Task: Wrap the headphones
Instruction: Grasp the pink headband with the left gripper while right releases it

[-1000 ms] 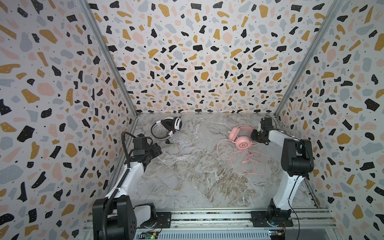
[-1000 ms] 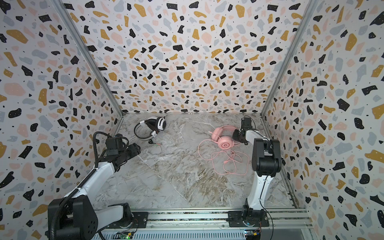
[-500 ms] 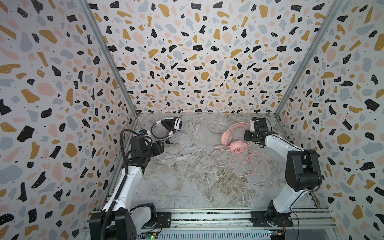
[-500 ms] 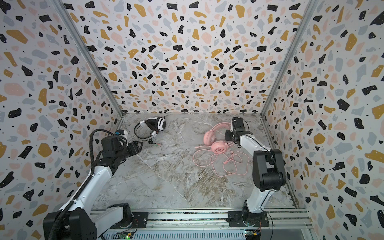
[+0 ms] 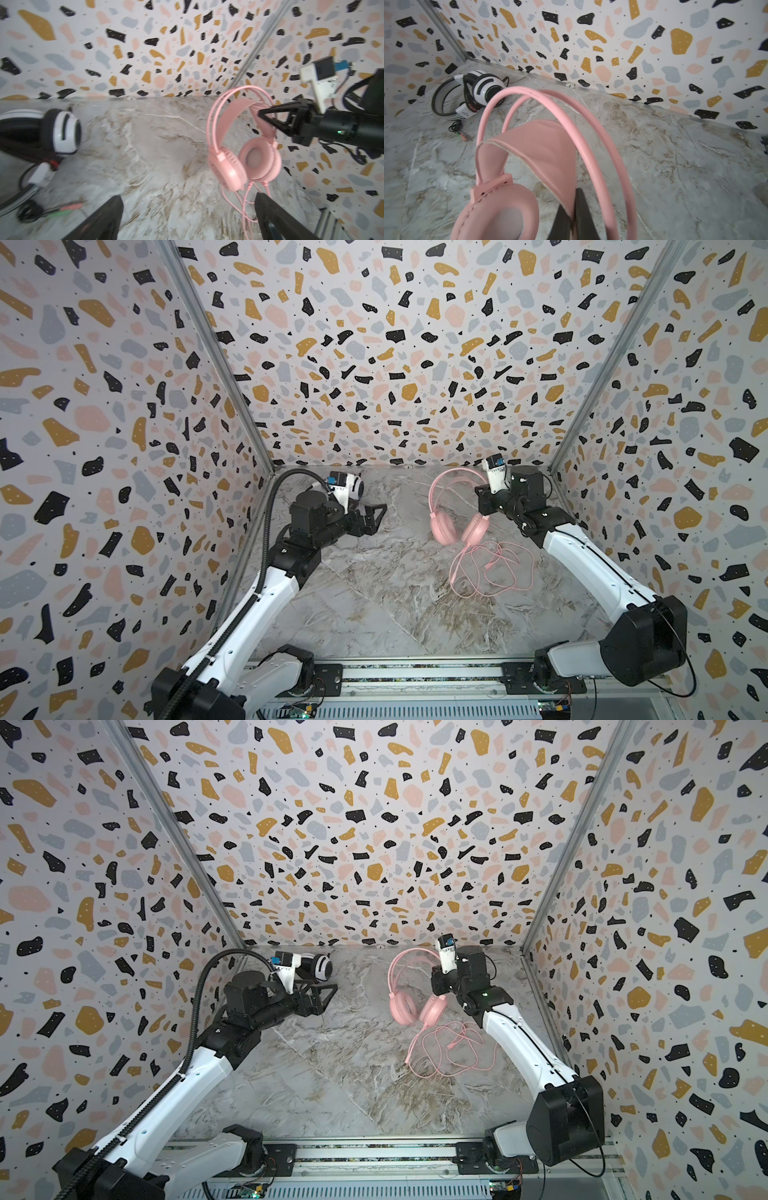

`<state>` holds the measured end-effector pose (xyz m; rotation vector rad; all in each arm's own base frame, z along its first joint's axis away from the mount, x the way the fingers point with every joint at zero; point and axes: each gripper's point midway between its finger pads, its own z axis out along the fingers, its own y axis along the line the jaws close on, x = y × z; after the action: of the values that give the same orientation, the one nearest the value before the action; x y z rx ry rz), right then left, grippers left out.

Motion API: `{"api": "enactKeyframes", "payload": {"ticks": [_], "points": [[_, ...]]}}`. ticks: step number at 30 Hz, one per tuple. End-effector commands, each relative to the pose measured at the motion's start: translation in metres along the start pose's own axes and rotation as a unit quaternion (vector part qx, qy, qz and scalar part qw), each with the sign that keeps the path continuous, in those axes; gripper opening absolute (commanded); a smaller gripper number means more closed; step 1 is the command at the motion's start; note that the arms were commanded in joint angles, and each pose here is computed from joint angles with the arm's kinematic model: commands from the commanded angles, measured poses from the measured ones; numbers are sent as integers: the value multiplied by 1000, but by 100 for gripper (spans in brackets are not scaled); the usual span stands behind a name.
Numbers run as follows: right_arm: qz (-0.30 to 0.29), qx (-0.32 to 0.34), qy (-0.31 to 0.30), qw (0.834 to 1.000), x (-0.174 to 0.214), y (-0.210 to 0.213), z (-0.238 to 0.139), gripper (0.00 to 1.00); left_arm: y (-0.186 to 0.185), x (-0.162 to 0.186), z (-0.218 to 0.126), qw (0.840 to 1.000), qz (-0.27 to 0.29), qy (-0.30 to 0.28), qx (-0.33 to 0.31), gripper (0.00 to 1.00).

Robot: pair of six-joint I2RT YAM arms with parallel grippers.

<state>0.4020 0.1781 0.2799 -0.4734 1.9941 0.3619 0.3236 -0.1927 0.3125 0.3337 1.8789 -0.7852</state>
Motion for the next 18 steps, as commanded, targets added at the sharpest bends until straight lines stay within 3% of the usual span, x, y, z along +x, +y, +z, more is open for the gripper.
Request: {"api": "enactKeyframes", "payload": {"ticks": [1, 6, 13, 18], "points": [[-29, -32, -46, 998, -43, 30, -26, 4, -23, -18, 14, 999, 44, -26, 7, 100], [-51, -83, -54, 994, -59, 72, -41, 5, -31, -16, 44, 993, 111, 17, -33, 100], [-59, -113, -50, 991, -67, 104, -50, 6, -52, -16, 59, 985, 163, 23, -57, 100], [-72, -150, -57, 984, -71, 134, -55, 6, -14, -15, 59, 967, 182, 47, -171, 100]]}}
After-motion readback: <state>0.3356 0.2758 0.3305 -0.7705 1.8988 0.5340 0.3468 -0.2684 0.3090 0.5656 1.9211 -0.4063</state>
